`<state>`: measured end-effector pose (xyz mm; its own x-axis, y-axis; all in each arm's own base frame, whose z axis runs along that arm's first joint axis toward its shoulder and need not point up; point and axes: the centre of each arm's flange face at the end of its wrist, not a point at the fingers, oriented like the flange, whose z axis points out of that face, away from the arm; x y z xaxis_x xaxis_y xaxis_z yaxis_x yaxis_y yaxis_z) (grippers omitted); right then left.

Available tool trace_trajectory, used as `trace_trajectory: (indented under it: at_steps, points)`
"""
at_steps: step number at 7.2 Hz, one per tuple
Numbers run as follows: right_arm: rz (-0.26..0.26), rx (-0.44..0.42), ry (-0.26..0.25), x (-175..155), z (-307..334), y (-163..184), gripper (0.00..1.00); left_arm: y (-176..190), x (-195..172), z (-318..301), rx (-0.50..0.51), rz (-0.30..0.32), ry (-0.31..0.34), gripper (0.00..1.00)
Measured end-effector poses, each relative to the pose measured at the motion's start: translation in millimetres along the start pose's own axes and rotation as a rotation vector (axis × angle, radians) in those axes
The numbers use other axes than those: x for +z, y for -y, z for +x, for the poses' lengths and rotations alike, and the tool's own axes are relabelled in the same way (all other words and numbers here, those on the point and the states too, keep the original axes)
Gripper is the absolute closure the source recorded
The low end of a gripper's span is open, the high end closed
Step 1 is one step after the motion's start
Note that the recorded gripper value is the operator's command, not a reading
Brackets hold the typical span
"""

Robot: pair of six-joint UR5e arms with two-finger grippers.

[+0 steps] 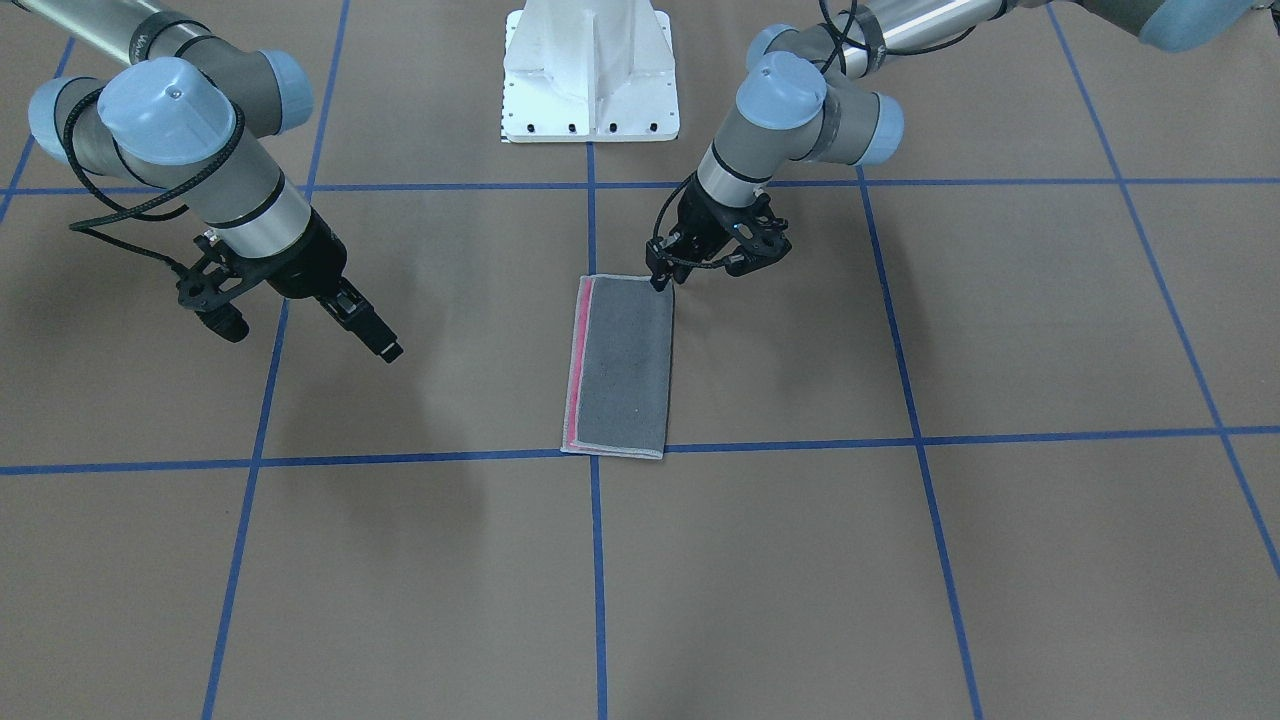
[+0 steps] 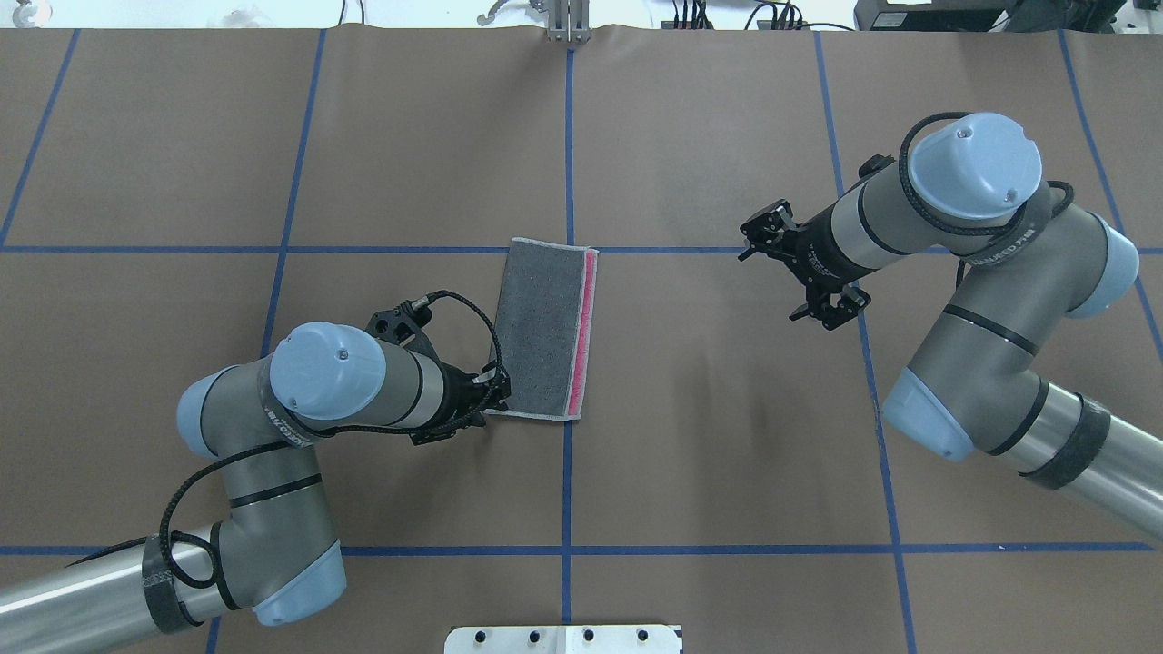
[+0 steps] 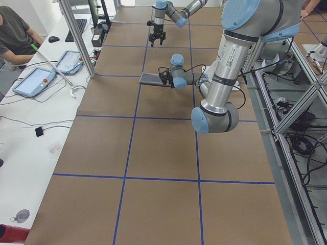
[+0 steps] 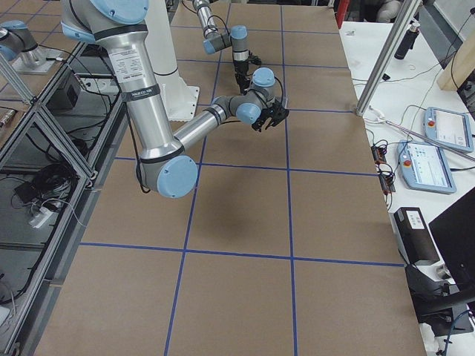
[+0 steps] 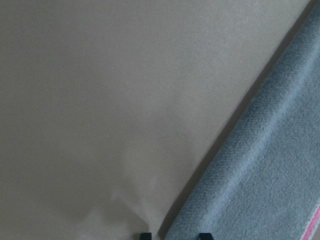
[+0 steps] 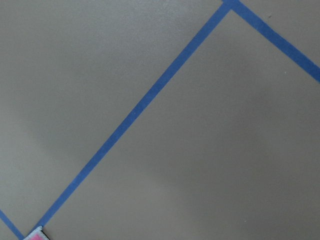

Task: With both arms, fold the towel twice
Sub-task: 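Grasp the near end of the towel strip with the left gripper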

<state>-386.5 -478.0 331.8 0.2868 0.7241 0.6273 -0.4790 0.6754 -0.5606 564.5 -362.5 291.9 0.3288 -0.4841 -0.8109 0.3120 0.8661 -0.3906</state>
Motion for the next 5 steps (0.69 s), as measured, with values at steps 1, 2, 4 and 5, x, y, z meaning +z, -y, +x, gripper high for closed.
trace_trajectory:
  at_steps: [1,2,4,5]
  points:
    - [0.001,0.001,-0.001,0.5,0.3,0.8,0.0,-0.7,1.3,0.7,0.0,-0.001,0.001,0.69]
    - [0.002,0.002,-0.002,0.7,0.3,1.7,0.0,-0.1,2.1,0.9,0.0,0.0,0.002,0.95]
    - [0.003,0.003,-0.001,0.5,-0.2,2.1,0.0,0.0,2.4,1.0,0.0,0.001,0.003,1.0]
    - [0.003,0.003,-0.001,0.5,-0.2,2.2,0.0,-2.7,2.2,1.9,0.003,-0.003,0.0,1.0]
